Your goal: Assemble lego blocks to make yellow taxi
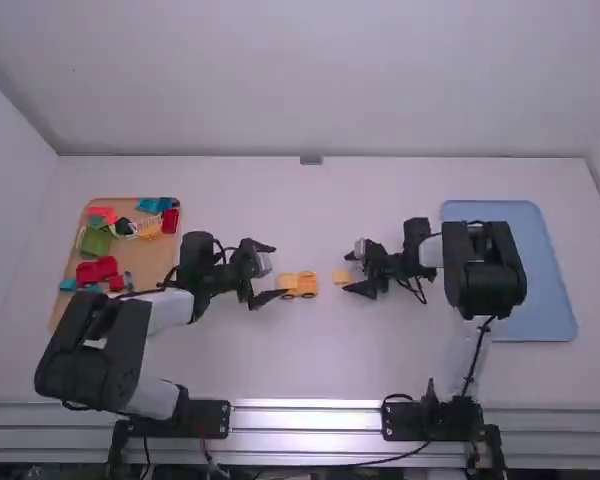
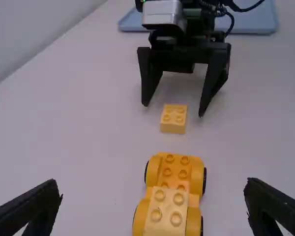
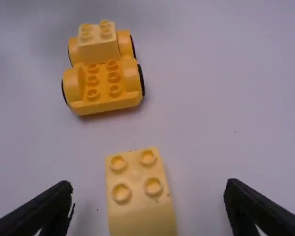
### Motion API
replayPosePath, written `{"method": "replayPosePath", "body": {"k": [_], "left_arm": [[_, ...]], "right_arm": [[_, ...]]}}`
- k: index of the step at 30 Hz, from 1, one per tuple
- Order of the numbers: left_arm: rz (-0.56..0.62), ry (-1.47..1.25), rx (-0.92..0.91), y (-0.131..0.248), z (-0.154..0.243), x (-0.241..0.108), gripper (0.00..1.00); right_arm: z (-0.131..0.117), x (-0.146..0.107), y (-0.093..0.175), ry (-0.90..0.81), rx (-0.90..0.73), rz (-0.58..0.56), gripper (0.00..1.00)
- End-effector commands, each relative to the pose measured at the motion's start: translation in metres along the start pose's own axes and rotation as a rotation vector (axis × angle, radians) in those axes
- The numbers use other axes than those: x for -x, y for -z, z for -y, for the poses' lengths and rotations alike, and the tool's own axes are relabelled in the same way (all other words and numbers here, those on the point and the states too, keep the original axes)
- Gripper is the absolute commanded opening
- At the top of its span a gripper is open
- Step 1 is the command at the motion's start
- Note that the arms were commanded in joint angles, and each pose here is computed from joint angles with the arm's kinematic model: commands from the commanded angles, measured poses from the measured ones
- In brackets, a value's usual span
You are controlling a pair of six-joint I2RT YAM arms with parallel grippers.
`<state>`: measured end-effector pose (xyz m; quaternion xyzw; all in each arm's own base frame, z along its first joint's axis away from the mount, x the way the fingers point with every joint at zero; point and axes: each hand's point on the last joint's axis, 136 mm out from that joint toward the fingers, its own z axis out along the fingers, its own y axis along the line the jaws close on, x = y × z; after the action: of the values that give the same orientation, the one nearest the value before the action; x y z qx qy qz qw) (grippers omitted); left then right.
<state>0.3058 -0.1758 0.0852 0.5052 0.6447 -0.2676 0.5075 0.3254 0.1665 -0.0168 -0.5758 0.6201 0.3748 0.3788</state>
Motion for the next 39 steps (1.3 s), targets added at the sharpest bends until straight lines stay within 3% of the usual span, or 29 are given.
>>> {"method": "replayPosePath", "body": {"k": [1,10,15,29,37,39], "left_arm": [[0.001,0.003,-0.017,-0.001,0.007,-0.004,0.99],[-0.007,0.001,-0.033,0.000,0.017,-0.011,0.99],[-0.003,-0.008,-0.028,0.001,0.022,-0.015,0.99],[0.033,0.066,0.000,0.002,0.016,-0.006,0.99],[-0.038,0.064,-0.006,0.001,0.021,-0.025,0.99],[-0.058,0.075,-0.005,-0.001,0.020,-0.032,0.99]], "right_arm": [[0.000,0.000,-0.004,0.019,0.014,0.023,0.78],[-0.003,-0.008,-0.015,0.049,0.040,-0.025,0.71],[0.000,-0.006,-0.022,0.047,0.052,-0.059,0.55],[-0.007,-0.008,-0.017,0.040,0.054,-0.029,0.54],[-0.013,-0.006,-0.024,0.028,0.077,-0.038,0.30],[-0.012,-0.006,-0.022,0.012,0.073,-0.037,0.28]]}}
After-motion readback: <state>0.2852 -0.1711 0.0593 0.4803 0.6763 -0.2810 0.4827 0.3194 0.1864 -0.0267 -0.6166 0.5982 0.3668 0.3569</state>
